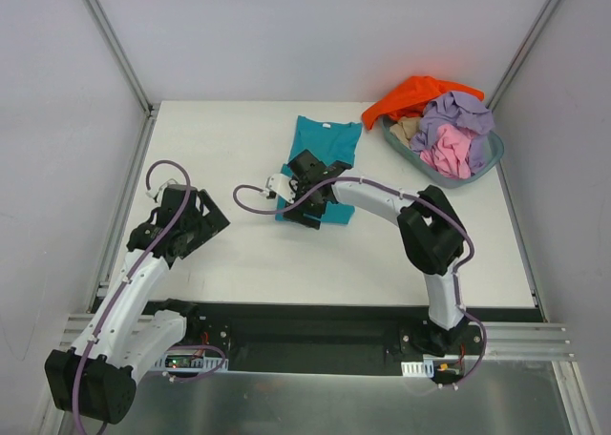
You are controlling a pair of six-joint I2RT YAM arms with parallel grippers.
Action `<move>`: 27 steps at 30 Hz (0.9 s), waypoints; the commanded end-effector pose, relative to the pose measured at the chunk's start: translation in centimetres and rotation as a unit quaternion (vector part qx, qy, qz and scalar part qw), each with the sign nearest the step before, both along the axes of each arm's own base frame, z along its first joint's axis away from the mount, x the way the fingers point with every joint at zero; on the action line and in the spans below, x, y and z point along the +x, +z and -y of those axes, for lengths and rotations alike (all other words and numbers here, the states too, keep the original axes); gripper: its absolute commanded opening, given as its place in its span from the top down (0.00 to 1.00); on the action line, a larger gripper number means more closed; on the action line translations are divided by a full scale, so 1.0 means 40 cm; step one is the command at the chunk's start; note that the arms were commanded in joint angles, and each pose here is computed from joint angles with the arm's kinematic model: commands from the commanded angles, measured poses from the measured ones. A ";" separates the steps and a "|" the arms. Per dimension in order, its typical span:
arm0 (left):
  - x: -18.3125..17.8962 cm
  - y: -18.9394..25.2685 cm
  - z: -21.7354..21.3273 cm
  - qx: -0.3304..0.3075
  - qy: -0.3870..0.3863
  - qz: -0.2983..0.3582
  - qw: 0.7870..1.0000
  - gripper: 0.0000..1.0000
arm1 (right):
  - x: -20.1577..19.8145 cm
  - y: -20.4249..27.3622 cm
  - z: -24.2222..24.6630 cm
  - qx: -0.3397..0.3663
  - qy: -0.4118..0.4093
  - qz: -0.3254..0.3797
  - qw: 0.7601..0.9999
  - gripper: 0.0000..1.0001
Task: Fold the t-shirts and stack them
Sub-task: Grab one side of the 2/3 rectangular tshirt with right arm, then fold the long partially folded tshirt into a neat square
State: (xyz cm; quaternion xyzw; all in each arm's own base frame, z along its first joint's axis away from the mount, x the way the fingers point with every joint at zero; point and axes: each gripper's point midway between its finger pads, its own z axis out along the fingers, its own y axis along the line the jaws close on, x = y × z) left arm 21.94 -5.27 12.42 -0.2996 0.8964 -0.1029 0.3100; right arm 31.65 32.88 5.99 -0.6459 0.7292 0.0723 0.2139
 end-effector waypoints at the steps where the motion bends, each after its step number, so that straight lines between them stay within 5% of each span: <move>1: -0.002 -0.003 -0.028 0.021 0.016 -0.010 1.000 0.01 | 0.015 -0.018 0.019 -0.031 -0.018 0.011 0.999 0.26; 8: -0.005 -0.013 -0.030 0.021 0.020 -0.016 0.999 0.01 | 0.053 -0.081 0.034 -0.071 -0.037 0.027 0.996 0.37; 17: -0.009 -0.019 -0.035 0.021 0.027 -0.018 0.999 0.01 | 0.020 -0.081 0.045 -0.067 -0.064 0.007 0.996 0.66; 23: 0.000 -0.009 -0.040 0.026 0.029 -0.013 0.999 0.01 | -0.134 -0.005 -0.014 0.005 -0.110 -0.122 0.986 0.92; 27: 0.002 -0.010 -0.040 0.029 0.026 -0.016 0.999 0.01 | -0.279 0.090 -0.043 0.039 -0.111 -0.211 0.970 0.92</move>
